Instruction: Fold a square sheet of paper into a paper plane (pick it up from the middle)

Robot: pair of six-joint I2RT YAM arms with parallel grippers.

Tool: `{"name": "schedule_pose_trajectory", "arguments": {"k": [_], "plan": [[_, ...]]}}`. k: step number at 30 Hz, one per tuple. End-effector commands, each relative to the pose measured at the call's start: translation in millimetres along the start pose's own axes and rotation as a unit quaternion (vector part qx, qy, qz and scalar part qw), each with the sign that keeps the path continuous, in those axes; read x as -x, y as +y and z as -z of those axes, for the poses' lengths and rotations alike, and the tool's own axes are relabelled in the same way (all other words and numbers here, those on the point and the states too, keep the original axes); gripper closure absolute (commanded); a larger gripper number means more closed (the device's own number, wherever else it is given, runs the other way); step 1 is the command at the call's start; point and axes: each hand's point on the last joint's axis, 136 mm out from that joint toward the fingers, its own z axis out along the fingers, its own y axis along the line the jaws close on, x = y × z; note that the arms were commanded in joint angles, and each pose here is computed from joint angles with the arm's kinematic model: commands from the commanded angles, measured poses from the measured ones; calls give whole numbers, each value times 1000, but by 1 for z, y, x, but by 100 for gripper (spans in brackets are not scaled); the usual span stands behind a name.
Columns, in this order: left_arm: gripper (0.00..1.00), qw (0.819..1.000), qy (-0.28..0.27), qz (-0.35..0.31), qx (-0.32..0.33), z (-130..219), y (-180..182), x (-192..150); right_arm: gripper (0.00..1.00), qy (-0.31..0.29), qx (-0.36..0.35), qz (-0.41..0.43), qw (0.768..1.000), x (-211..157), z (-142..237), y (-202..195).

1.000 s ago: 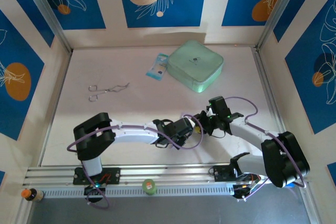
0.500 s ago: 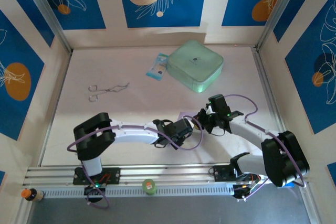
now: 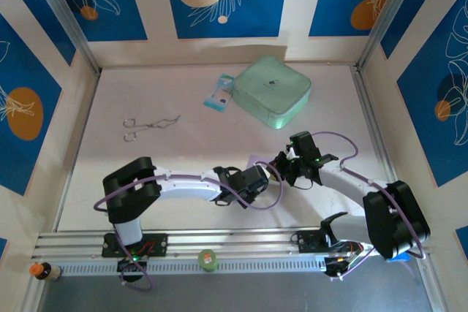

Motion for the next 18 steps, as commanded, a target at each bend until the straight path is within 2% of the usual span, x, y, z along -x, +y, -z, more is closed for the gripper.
{"name": "schedule_pose_trajectory", "arguments": {"k": [1,5,18], "plan": [[81,1000,-1,2,12,0,2,0,100,6,7,0,1000,-2,2,8],[77,1000,-3,1,13,1,3,1,100,5,9,0,1000,-1,2,9],[76,1000,-3,5,18,3,6,-3,100,1,15,-3,1000,1,3,10]]}}
